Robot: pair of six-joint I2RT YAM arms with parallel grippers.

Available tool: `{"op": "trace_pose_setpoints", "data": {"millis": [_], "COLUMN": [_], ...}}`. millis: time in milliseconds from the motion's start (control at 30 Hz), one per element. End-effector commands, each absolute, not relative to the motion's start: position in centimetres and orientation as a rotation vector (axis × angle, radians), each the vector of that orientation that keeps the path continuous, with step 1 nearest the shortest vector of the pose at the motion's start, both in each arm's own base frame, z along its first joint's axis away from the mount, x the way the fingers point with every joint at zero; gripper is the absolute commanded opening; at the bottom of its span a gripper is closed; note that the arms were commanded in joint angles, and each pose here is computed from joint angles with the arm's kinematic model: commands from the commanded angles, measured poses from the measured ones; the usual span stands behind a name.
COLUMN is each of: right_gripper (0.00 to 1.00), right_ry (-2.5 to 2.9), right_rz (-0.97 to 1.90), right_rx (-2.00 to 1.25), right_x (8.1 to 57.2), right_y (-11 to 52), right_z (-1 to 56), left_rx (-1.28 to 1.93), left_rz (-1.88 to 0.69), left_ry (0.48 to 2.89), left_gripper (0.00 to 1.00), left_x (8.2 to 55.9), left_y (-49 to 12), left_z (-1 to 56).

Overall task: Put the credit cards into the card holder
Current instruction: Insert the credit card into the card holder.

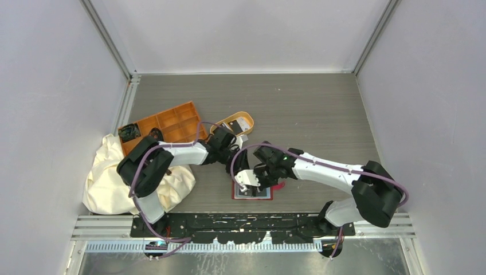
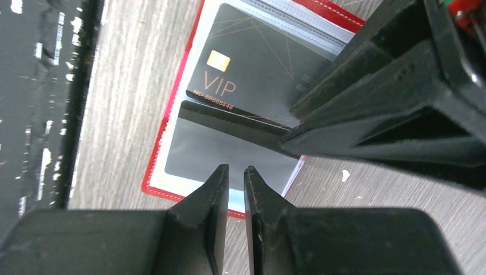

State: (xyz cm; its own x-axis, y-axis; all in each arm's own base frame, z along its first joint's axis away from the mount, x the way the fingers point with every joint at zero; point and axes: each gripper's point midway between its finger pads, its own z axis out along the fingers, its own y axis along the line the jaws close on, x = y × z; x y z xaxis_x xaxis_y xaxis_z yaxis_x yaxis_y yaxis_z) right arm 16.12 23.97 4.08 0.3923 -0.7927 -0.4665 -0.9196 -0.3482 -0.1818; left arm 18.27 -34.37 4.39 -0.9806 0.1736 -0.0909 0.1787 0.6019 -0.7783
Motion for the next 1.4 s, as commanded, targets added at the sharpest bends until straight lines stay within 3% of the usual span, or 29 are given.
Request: {"op": "trace_pose_setpoints", "data": {"millis": [0, 233, 567, 1033, 1200, 1367], "right_gripper": [0.23, 0.32, 0.31, 0.28, 0.22, 0.23], "right_ry": [1.402, 1.435, 1.389, 1.485, 1.526, 1.537], "right_rz": [0.629, 0.719, 0.630, 0.497, 0.525, 0.599], "right_rx": [-2.146, -2.060, -2.023, -2.209, -2.241, -2.190], "right_x": [15.0, 15.6, 16.4, 15.9, 15.9, 15.8], "right_y": [25.1, 23.6, 28.0, 27.5, 25.4, 25.2], "right_z": [8.6, 10.2, 8.8, 3.5, 3.6, 4.9], "left_rx": [0.322, 0.333, 0.242, 0.256, 0.216, 0.225], "left_rz": [-1.267, -1.149, -1.208, -1.218, -1.177, -1.226], "left_ry": [2.763, 2.701, 2.491, 2.572, 2.608, 2.564], "left_gripper": [0.27, 0.25, 0.05, 0.03, 0.02, 0.03], "left_x": [19.1, 19.6, 19.2, 17.3, 16.8, 16.8], "left_y": [-33.3, -31.9, -31.3, -31.9, -30.6, -30.6], "left_z": [6.3, 8.4, 8.8, 4.3, 2.6, 3.0]}}
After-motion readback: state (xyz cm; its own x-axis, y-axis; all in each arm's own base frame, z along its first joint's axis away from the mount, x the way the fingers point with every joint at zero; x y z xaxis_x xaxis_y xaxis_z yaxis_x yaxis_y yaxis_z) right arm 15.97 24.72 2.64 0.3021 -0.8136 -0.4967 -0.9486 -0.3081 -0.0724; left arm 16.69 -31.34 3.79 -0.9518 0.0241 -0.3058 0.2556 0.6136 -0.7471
